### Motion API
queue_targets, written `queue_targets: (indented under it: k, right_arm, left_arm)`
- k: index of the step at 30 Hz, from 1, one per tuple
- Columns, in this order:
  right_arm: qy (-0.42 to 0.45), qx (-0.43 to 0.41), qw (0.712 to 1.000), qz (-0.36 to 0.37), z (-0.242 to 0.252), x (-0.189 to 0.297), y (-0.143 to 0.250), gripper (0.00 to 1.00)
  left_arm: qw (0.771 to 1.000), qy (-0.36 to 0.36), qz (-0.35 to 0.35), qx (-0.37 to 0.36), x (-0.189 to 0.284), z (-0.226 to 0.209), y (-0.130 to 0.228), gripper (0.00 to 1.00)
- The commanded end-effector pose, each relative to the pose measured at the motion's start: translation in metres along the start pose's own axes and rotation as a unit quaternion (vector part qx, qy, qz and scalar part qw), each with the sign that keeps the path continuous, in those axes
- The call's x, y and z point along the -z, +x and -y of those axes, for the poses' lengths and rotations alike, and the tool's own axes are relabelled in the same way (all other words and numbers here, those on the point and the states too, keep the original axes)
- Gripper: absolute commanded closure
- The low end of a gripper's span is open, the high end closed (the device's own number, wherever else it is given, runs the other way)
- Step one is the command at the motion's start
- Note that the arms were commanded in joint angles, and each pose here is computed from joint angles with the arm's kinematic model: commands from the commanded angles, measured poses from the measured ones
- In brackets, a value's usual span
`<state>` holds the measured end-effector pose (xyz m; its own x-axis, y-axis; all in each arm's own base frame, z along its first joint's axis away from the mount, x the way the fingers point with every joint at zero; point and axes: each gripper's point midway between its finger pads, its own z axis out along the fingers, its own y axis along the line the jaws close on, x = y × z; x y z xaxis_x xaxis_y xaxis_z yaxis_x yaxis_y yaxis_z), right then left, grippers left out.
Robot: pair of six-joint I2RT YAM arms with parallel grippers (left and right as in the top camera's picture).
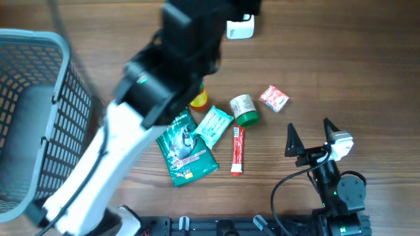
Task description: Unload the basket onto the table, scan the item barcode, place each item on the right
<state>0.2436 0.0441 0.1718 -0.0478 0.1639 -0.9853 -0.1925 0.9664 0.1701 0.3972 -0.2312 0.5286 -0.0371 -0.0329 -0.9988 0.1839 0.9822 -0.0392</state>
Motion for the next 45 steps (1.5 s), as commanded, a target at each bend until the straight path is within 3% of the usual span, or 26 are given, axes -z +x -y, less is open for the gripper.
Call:
queue_targets:
  k: [1,4,18,26,35,40,45]
  right_arm:
    - [0.005,0.006,1.0,0.0,0.001,0.0,0.0,0.0]
    - [0.005,0.006,1.0,0.0,0.001,0.0,0.0,0.0]
    - [0.005,0.006,1.0,0.0,0.001,0.0,0.0,0.0]
    - [0.005,0.006,1.0,0.0,0.001,0.0,0.0,0.0]
    - [0.005,0.006,1.0,0.0,0.001,0.0,0.0,0.0]
    - [0.005,0.006,1.0,0.0,0.001,0.0,0.0,0.0]
    - [0.005,0.006,1.0,0.0,0.001,0.0,0.0,0.0]
  left_arm:
    - [0.994,-0.095,0.012,-0.051,0.02,-0.053,-0.02,0.0]
    - [0.99,-0.107,-0.015,-0.091,0.025,-0.068,-0.012,0.0]
    - [0.987,-0.148,-0.008,-0.066,0.055,-0.118,-0.02,0.0]
    - [0.988,-0.143,0.057,-0.008,0.126,-0.161,-0.013,0.0]
    - [0.968,-0.129,0.154,0.149,0.217,-0.204,0.032,0.0]
    - [0.955,-0.132,0.195,0.179,0.256,-0.214,0.046,0.0]
    - [0.961,-0.112,0.179,0.178,0.277,-0.206,0.062,0.0]
